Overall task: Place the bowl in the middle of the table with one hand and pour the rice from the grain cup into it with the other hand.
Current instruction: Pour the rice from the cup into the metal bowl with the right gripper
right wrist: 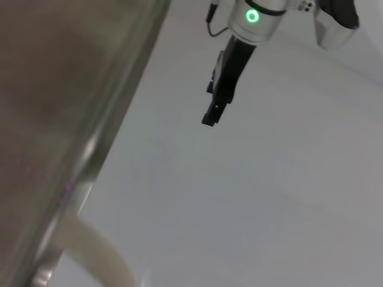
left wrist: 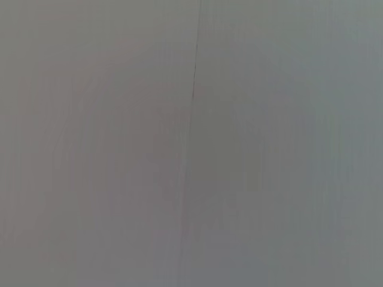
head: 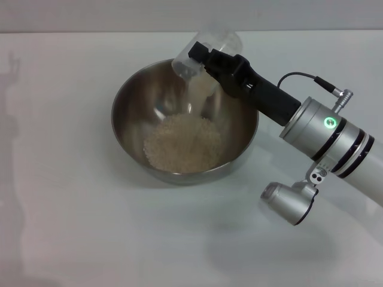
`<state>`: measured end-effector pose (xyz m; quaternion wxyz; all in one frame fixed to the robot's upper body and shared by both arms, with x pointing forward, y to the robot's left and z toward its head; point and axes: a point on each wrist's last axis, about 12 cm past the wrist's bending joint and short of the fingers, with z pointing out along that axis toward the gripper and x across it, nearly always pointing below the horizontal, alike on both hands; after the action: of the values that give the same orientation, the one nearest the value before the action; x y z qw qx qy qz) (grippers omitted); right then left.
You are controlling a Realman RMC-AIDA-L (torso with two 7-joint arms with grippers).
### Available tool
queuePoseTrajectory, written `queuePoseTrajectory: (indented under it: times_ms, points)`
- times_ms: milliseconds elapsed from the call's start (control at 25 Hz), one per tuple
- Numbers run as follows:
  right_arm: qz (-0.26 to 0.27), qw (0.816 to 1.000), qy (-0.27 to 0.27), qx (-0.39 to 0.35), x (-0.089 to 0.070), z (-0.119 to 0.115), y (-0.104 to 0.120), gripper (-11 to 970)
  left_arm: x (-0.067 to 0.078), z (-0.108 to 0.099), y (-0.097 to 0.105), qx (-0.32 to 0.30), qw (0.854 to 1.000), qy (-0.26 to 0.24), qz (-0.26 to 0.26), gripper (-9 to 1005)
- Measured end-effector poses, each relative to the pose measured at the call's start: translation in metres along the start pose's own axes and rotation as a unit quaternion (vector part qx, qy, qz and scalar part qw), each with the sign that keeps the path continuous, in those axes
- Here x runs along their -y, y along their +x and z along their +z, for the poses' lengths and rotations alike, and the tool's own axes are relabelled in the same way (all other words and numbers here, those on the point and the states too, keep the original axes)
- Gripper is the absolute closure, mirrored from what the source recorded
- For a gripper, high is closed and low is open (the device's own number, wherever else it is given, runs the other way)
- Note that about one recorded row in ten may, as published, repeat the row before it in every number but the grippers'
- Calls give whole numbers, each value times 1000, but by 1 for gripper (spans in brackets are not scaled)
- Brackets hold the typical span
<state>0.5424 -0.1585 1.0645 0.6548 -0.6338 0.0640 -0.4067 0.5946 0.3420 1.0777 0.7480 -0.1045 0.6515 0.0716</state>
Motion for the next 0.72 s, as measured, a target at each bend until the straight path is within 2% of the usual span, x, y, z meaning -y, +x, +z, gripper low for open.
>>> queuePoseTrajectory:
  times_ms: [440,720]
  points:
    - [-89,996,0,16,-1,-1,-1,943,0,0,0,1,1000,1,0,152]
    - [-123,992,-1,17,-1,-1,0,942,0,0,0,1,1000,1,0,152]
